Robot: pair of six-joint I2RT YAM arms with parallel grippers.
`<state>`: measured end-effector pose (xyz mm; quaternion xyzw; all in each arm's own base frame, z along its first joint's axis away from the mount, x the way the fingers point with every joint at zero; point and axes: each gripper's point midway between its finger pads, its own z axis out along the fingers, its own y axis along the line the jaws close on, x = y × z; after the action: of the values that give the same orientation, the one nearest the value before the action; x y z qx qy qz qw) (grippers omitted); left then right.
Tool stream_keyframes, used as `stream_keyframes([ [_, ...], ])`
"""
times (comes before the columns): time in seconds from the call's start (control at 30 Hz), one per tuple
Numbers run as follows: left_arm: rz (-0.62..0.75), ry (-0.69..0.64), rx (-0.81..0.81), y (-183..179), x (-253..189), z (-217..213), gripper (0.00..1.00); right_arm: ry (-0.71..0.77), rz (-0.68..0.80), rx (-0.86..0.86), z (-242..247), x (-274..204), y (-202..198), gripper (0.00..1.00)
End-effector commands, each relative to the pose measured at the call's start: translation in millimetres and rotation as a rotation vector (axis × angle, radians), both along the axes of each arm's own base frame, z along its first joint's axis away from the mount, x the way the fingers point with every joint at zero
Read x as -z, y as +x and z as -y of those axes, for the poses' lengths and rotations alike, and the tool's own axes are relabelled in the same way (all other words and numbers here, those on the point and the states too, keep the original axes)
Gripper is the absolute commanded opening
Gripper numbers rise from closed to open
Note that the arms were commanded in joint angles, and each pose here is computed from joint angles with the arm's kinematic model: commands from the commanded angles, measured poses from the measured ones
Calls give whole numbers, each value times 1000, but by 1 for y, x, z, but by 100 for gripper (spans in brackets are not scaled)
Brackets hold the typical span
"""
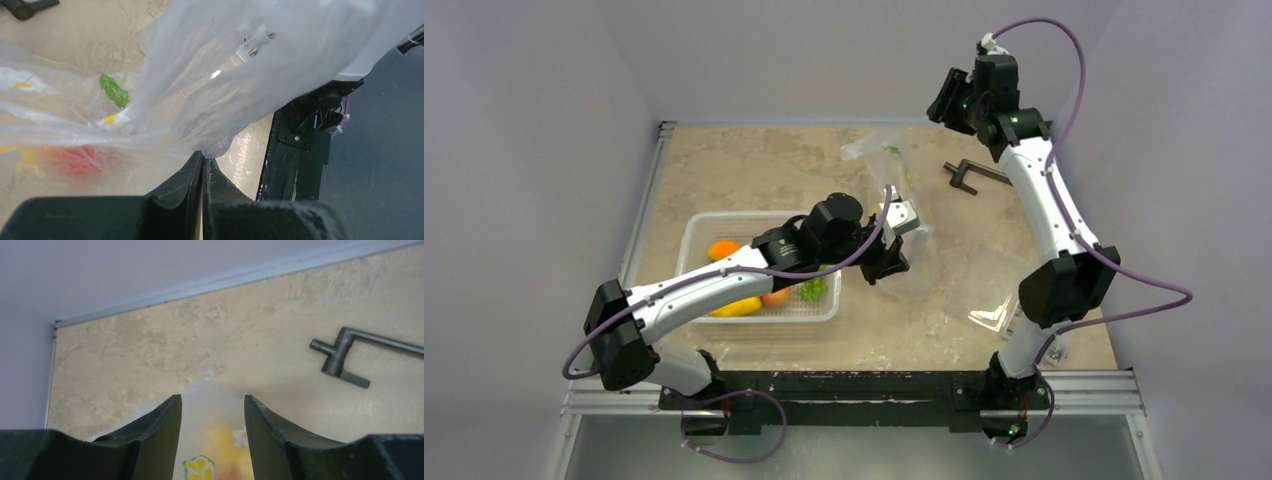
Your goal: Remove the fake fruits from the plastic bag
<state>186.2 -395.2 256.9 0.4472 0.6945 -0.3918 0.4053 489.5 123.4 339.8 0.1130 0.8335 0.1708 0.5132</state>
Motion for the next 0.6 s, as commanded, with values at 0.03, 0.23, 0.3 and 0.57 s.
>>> stream_keyframes([
  [0.03, -11, -61, 42, -9, -24, 8, 0, -48, -97, -19, 9, 20, -37, 57],
  [0.23, 7, -68, 46, -10, -28, 5, 0, -18, -47, -112, 1, 22, -93, 90],
  [0.3, 2, -60, 57, -11, -27, 6, 0, -10, -85, -188, -11, 35, -112, 96],
  [0.57, 22, -52, 93, -20, -42, -2, 43, 31, -122, -452, -76, 65, -192, 97],
])
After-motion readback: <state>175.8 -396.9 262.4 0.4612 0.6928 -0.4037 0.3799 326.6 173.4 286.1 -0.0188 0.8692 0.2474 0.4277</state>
